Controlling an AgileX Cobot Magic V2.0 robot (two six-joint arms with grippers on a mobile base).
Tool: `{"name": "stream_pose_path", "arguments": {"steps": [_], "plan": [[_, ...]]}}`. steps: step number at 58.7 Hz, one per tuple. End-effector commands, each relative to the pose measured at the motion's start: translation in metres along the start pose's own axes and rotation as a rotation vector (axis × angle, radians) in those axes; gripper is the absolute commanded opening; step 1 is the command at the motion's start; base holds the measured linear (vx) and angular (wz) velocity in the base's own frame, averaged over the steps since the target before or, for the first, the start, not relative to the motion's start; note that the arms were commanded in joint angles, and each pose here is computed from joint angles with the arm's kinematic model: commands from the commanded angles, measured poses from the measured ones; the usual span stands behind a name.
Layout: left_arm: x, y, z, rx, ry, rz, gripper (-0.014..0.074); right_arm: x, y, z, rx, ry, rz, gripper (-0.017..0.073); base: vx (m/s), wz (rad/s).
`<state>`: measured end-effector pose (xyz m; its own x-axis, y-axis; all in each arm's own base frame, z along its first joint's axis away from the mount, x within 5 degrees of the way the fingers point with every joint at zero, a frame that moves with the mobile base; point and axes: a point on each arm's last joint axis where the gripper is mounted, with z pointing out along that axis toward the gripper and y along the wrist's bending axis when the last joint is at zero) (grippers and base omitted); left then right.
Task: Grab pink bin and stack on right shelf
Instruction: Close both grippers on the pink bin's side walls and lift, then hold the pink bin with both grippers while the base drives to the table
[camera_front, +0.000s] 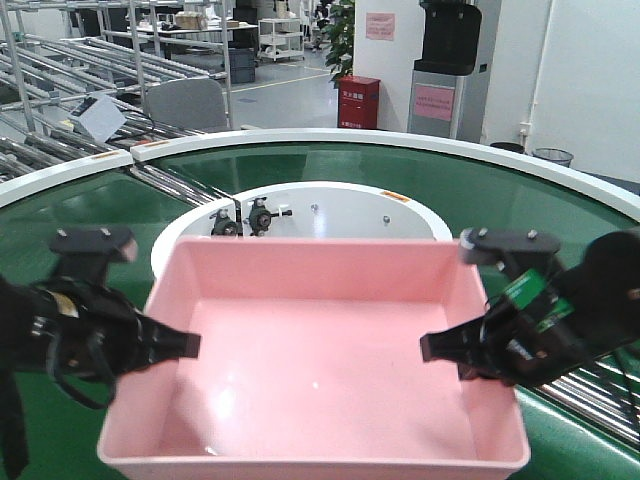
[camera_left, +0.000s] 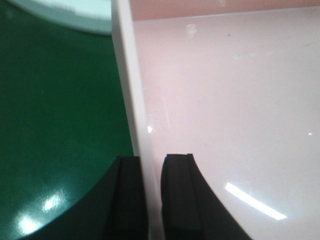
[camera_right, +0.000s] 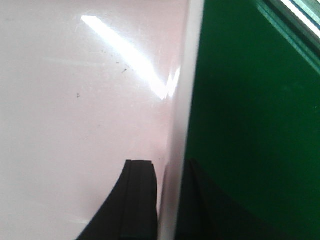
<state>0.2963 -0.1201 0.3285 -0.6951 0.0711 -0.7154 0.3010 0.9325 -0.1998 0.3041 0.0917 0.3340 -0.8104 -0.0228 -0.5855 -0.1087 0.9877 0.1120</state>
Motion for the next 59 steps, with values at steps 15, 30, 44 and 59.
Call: {"name": "stream_pose_path", "arguments": {"steps": [15,30,44,59], "plan": [[-0.023,-0.013,-0.061,0.052,-0.241,0.008,-0.0001,-0.010,0.002,-0.065,-0.064,-0.221,-0.002,-0.0008,0.00,0.00],[-0.023,-0.012,-0.061,0.050,-0.240,0.009,-0.0001,-0.009,0.003,-0.065,-0.070,-0.216,0.004,-0.0008,0.00,0.00],[-0.023,-0.012,-0.061,0.050,-0.240,0.009,-0.0001,-0.009,0.002,-0.065,-0.070,-0.213,0.004,-0.0008,0.00,0.00],[-0.023,-0.012,-0.061,0.050,-0.240,0.009,-0.0001,-0.009,0.002,-0.065,-0.068,-0.207,0.004,-0.0008,0.00,0.00]]}}
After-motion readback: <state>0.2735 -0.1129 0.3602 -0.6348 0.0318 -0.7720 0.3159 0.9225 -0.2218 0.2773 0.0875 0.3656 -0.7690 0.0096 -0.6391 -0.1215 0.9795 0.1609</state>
